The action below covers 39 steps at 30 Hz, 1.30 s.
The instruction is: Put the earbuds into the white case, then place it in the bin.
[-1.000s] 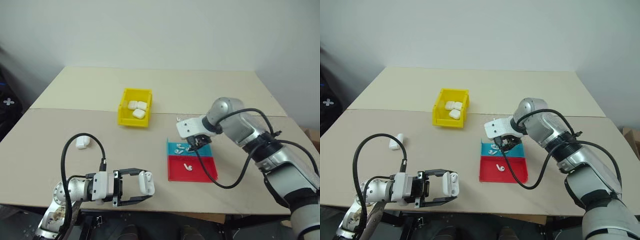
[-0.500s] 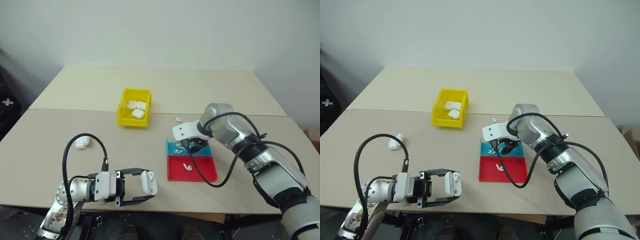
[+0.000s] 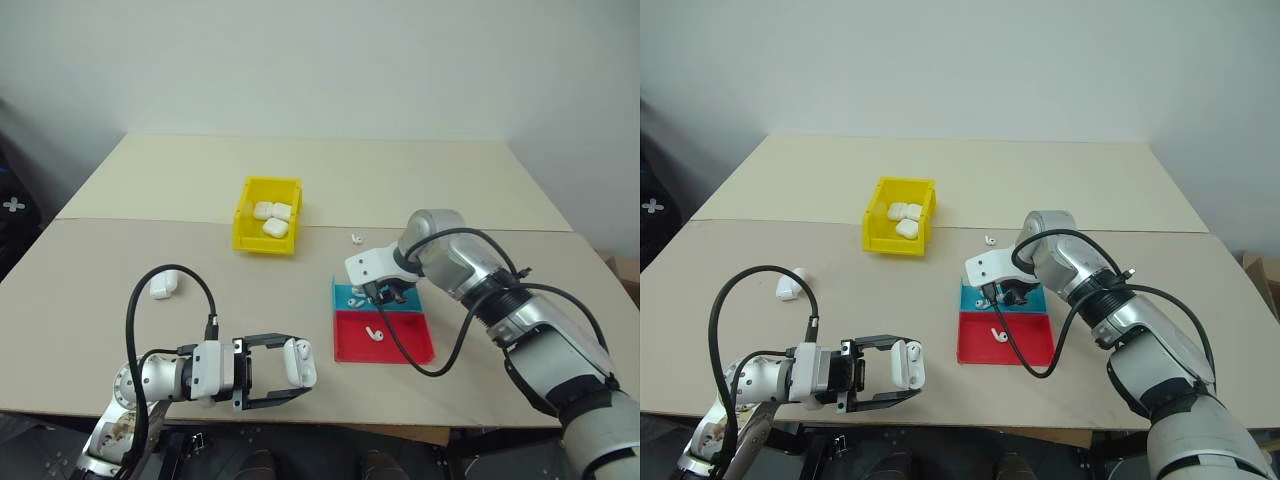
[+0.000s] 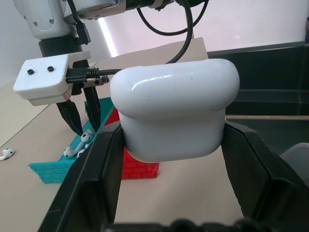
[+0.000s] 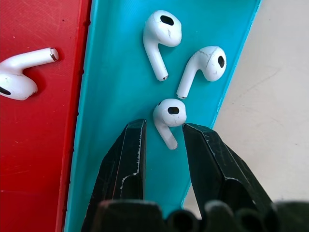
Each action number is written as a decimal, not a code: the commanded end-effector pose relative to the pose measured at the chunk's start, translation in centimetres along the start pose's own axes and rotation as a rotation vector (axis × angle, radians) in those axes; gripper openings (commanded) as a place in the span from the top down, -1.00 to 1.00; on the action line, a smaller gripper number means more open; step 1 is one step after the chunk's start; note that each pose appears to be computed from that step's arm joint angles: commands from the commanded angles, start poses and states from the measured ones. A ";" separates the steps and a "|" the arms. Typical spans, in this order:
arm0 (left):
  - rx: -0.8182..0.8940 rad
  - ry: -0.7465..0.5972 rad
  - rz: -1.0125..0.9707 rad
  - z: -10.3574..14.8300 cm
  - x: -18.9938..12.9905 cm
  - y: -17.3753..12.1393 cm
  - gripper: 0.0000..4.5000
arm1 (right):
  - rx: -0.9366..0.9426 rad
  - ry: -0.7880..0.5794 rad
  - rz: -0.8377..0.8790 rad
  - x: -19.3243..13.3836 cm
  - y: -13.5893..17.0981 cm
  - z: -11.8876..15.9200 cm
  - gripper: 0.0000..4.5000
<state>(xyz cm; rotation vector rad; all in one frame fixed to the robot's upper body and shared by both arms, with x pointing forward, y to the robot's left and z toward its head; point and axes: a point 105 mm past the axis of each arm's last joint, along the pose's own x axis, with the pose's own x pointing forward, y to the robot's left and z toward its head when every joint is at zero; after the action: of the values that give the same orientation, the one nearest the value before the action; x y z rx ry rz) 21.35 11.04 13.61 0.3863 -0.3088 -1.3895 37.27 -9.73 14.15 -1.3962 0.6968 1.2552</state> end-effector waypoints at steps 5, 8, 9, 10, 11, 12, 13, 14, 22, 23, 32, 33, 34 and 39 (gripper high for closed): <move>0.043 -0.021 -0.002 0.8 0.1 0.1 -0.23 | -0.078 -0.043 -0.074 -0.9 -0.8 1.1 0.30; 0.045 -0.019 0.001 0.8 0.1 0.1 -0.23 | -0.102 -0.052 -0.084 -0.8 -0.9 1.3 0.30; 0.046 -0.018 0.001 0.7 0.1 0.2 -0.23 | -0.109 -0.050 -0.089 -0.8 -1.0 1.3 0.30; 0.047 -0.016 0.001 0.7 0.1 0.1 -0.23 | -0.133 -0.048 -0.094 -0.8 -1.0 1.2 0.30; 0.047 -0.014 0.001 0.7 0.1 0.1 -0.23 | -0.149 -0.047 -0.096 -0.7 -1.0 1.2 0.30; 0.047 -0.013 0.001 0.7 0.1 0.1 -0.23 | -0.172 -0.050 -0.091 -0.7 -0.8 1.2 0.30; 0.047 -0.011 0.002 0.7 0.0 0.1 -0.23 | -0.188 -0.054 -0.087 -0.7 -0.8 1.2 0.30; 0.047 -0.010 0.003 0.7 0.0 0.1 -0.23 | -0.195 -0.062 -0.077 -0.8 -0.6 1.2 0.30; 0.053 -0.003 0.007 0.7 0.0 0.1 -0.23 | -0.207 -0.049 -0.079 -0.6 -0.8 0.8 0.30; 0.053 -0.002 0.008 0.7 -0.1 0.1 -0.23 | -0.198 -0.058 -0.077 -0.6 -0.9 0.9 0.30; 0.056 0.001 0.010 0.7 0.0 0.1 -0.23 | -0.245 -0.032 -0.077 -0.4 -0.8 0.5 0.30; 0.056 0.001 0.010 0.7 -0.1 0.1 -0.23 | -0.246 -0.028 -0.076 -0.4 -0.8 0.4 0.30; 0.057 0.002 0.011 0.7 -0.1 0.1 -0.23 | -0.241 -0.035 -0.075 -0.4 -0.8 0.4 0.30; 0.058 0.004 0.013 0.6 -0.1 0.2 -0.23 | -0.239 -0.043 -0.073 -0.4 -0.8 0.6 0.30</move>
<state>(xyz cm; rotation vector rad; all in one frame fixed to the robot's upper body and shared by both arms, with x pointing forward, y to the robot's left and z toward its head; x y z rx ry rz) 21.45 11.09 13.42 0.4052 -0.2990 -1.3771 37.45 -9.08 13.93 -1.5591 0.5020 1.3566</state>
